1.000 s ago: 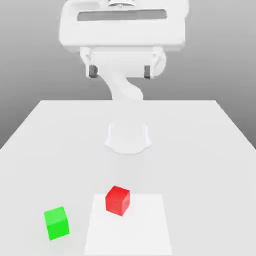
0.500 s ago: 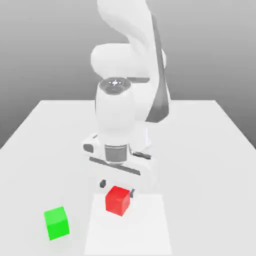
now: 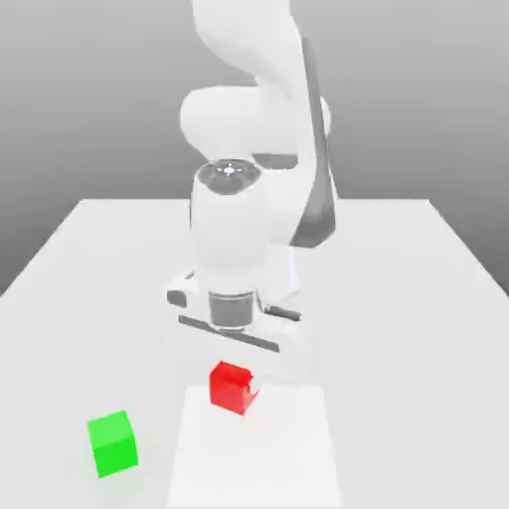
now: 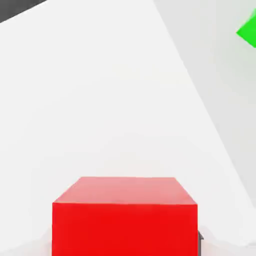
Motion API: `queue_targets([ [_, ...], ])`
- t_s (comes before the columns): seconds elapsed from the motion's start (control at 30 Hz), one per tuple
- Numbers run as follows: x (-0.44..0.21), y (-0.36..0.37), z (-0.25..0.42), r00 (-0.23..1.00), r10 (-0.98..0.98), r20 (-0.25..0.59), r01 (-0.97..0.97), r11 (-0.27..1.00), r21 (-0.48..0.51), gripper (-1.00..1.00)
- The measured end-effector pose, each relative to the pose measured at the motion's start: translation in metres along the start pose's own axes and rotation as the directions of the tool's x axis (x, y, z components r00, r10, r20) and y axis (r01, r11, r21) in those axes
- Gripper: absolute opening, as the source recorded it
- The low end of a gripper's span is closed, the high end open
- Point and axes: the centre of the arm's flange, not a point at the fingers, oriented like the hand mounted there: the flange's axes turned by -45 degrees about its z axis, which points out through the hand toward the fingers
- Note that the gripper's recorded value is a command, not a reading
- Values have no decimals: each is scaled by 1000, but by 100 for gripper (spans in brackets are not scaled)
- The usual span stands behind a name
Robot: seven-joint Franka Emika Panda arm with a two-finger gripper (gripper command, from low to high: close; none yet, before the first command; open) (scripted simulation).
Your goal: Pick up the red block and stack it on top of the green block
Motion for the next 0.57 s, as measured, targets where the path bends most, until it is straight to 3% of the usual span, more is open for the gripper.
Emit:
queue_targets([
  [0.3, 114, 107, -39, 918, 397, 2, -397, 918, 3, -100],
  [0.47, 124, 111, 11, 910, 415, 0, -415, 910, 0, -100],
  [0.5, 124, 111, 18, 910, 415, 0, -415, 910, -1, 100],
  [0.57, 124, 111, 18, 910, 415, 0, -415, 910, 0, 100],
])
